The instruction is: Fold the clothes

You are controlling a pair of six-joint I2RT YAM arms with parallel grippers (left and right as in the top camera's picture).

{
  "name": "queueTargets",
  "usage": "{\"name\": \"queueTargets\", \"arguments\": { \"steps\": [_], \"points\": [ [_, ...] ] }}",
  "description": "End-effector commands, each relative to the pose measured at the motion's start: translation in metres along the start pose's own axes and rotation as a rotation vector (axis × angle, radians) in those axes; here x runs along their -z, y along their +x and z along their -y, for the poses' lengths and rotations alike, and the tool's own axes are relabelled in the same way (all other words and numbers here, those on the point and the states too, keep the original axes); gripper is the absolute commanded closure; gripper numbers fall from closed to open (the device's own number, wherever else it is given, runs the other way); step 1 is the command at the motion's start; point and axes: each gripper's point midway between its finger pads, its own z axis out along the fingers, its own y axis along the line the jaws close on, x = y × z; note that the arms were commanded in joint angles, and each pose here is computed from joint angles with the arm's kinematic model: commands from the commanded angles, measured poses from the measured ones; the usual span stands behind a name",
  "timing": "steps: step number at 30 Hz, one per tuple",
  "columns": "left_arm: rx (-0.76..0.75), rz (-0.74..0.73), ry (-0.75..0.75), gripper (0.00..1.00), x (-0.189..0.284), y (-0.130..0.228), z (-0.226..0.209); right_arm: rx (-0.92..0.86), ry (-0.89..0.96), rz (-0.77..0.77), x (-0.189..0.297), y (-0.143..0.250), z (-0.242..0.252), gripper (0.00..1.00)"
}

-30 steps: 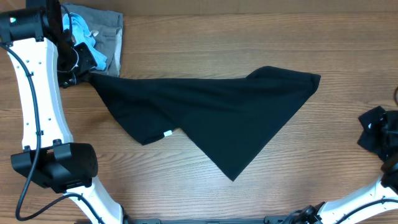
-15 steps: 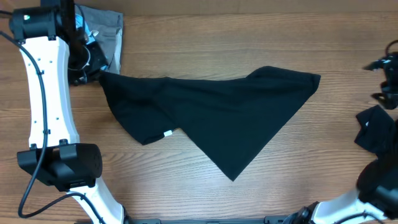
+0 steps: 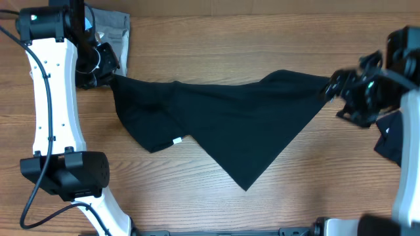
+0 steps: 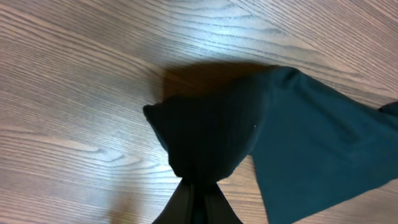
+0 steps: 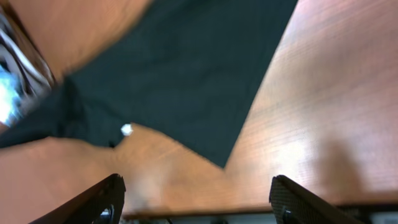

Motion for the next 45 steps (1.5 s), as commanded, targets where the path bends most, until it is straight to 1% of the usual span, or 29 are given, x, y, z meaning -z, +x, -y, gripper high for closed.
{"name": "queueTargets", "arguments": {
  "steps": [1, 3, 4, 7, 11, 14, 16, 20, 24, 28, 32, 37, 45],
  "points": [
    [-0.004, -0.024, 0.022, 0.96, -0.005, 0.003, 0.007, 0.027, 0.036, -0.014, -0.008, 0.046, 0.003, 0.20],
    [-0.007, -0.026, 0.026, 0.96, -0.005, 0.003, 0.009, 0.043, 0.026, -0.037, -0.027, 0.068, 0.001, 0.20],
    [-0.011, -0.028, 0.029, 0.96, -0.005, 0.004, 0.011, 0.029, 0.021, -0.054, -0.043, 0.084, 0.001, 0.20],
    [-0.021, -0.029, 0.029, 0.96, -0.005, 0.006, 0.014, 0.000, 0.022, -0.094, -0.079, 0.109, 0.003, 0.19],
    [-0.031, -0.031, 0.030, 0.96, -0.006, 0.008, 0.018, -0.011, 0.058, -0.191, -0.141, 0.147, 0.007, 0.20],
    [-0.040, -0.033, 0.031, 0.96, -0.006, 0.009, 0.021, -0.005, 0.121, -0.225, -0.173, 0.169, 0.015, 0.22],
    [-0.044, -0.034, 0.031, 0.96, -0.007, 0.010, 0.022, -0.014, 0.207, -0.201, -0.183, 0.173, 0.024, 0.22],
    [-0.049, -0.035, 0.031, 0.96, -0.007, 0.011, 0.024, 0.022, 0.301, -0.206, -0.197, 0.181, 0.033, 0.22],
    [-0.049, -0.035, 0.031, 0.96, -0.007, 0.011, 0.024, 0.035, 0.366, -0.242, -0.215, 0.185, 0.038, 0.26],
    [-0.049, -0.035, 0.031, 0.96, -0.007, 0.011, 0.024, 0.034, 0.418, -0.258, -0.240, 0.183, 0.043, 0.27],
    [-0.050, -0.035, 0.031, 0.96, -0.007, 0.011, 0.024, 0.063, 0.433, -0.266, -0.251, 0.181, 0.046, 0.26],
    [-0.050, -0.035, 0.031, 0.96, -0.007, 0.011, 0.024, 0.117, 0.406, -0.257, -0.255, 0.178, 0.042, 0.27],
    [-0.049, -0.035, 0.032, 0.96, -0.007, 0.011, 0.024, 0.114, 0.392, -0.266, -0.267, 0.184, 0.054, 0.28]
  ]
}}
